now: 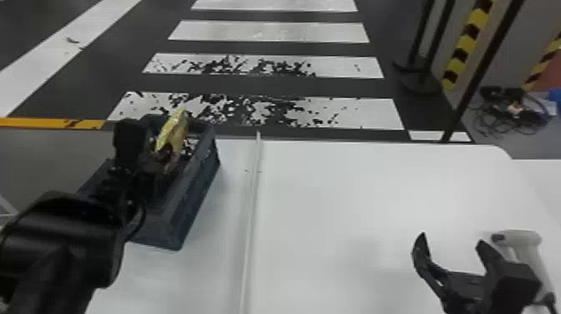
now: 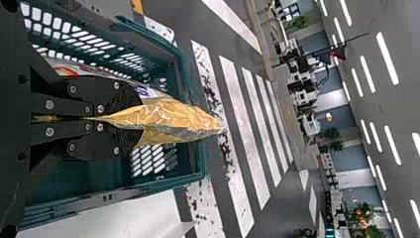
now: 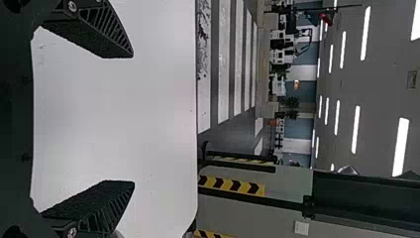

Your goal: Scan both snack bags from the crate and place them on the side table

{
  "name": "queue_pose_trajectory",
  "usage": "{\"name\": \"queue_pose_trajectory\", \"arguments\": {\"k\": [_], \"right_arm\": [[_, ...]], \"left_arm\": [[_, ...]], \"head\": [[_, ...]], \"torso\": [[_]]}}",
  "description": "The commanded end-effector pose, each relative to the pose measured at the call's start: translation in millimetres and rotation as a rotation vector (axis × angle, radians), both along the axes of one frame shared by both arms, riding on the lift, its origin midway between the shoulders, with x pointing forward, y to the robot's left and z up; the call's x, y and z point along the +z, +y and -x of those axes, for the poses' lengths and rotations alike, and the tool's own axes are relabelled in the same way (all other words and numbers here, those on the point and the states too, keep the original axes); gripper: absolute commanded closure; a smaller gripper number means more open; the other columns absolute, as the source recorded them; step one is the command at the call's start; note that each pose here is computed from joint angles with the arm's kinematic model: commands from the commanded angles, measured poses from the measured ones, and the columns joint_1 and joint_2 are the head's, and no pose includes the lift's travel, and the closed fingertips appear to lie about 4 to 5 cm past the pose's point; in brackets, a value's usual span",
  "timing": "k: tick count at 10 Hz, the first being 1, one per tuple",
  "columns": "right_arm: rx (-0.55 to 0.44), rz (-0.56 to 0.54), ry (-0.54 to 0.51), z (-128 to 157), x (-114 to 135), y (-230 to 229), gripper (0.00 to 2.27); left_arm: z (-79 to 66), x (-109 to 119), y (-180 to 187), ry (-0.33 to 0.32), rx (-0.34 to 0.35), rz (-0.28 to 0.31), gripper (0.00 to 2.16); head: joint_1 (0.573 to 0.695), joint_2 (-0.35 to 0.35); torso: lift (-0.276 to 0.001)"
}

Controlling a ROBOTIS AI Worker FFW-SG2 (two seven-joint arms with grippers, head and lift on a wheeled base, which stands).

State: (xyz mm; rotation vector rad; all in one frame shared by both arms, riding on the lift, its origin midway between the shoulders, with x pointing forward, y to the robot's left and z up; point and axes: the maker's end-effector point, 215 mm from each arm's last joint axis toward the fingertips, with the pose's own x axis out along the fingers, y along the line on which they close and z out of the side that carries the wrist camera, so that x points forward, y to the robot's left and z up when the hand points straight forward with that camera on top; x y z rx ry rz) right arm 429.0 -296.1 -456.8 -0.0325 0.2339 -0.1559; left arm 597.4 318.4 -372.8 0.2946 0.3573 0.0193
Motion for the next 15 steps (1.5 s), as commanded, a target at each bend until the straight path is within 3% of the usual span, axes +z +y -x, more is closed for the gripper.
{"name": "queue_pose_trajectory", "arguments": {"k": [1,3,9,12,15], "right_arm": [[-0.001,-0.001,-0.002,0.4,0.5,0.5,0.08],[-0.003,0.000,0.000,1.6,0.2,-1.2,0.08],[-0.005,-0.002,-0.002,1.7,2.7,-0.9,0.08],[-0.012,0.000,-0.001,3.3,4.3,-4.6,0.08],[-0.024,0.001,0.003,5.5,6.0,-9.6,0.08]], "left_arm": [[-4.0,19.3,-9.6,-0.040,0.013,0.029,2.14],[-3.1,32.2,-18.6,-0.056,0.033,0.070,2.14],[14.0,111.1,-42.8,-0.133,0.065,0.153,2.14],[22.8,146.5,-70.6,-0.173,0.033,0.217,2.14],[28.5,180.0,-97.9,-0.218,-0.017,0.234,2.14]], "head": [[0.695,0.025],[0.695,0.015],[0.695,-0.012],[0.695,-0.033],[0.695,-0.069]], "torso": [[-0.095],[-0.095],[-0.095],[-0.095],[-0.095]]}}
